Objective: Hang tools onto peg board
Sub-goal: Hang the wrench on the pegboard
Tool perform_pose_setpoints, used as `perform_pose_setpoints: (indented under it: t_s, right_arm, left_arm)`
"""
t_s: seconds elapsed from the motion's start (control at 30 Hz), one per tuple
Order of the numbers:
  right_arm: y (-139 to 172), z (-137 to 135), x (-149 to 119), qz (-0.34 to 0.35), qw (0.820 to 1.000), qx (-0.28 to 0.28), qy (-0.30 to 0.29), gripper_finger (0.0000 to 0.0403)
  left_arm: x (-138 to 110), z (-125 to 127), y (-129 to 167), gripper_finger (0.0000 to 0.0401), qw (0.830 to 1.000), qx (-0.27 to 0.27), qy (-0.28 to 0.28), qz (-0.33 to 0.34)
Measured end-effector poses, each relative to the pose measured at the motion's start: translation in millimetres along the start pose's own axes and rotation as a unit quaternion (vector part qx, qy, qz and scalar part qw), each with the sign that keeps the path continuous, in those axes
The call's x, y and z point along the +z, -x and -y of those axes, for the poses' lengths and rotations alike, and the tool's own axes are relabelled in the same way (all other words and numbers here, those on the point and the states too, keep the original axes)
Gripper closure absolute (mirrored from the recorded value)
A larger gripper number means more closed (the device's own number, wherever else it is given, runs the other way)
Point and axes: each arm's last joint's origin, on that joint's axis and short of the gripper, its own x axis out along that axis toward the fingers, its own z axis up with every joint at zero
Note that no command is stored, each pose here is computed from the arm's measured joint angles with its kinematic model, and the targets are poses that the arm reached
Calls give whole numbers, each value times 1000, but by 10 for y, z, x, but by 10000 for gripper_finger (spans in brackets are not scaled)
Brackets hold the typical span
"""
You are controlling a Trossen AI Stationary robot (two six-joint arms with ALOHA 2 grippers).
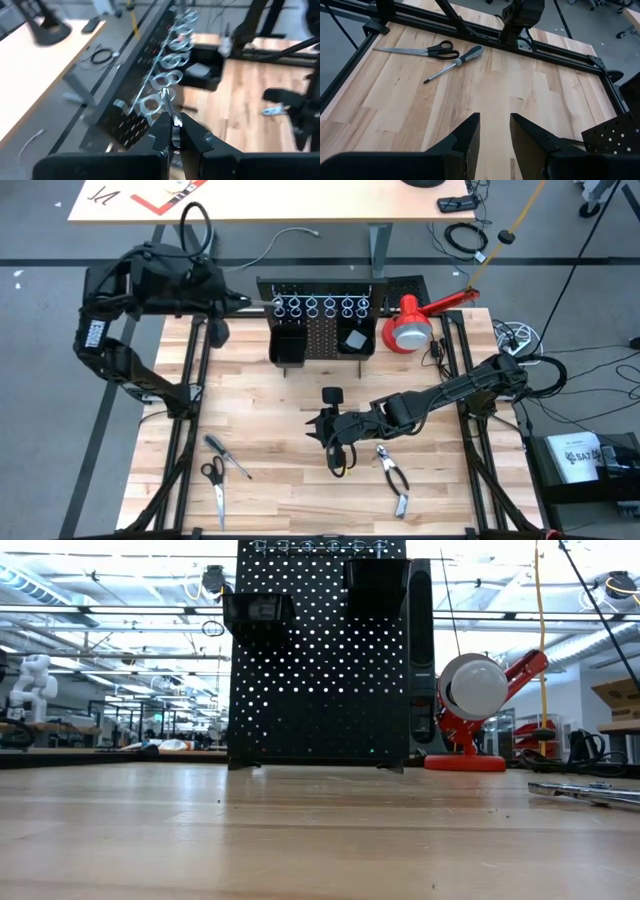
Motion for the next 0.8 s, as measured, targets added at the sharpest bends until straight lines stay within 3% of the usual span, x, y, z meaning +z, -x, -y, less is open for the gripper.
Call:
perform_pose_setpoints:
  t_s: [0.2,0.8]
  right_arm:
    - [0,-1,0,0,1000,0,0,298]
    - [2,0,3,1,1000,0,0,298]
  left_arm:
    - [-54,-51,-44,379,999,21,14,-37]
    - [11,-22,-314,379,998,10,6,-61]
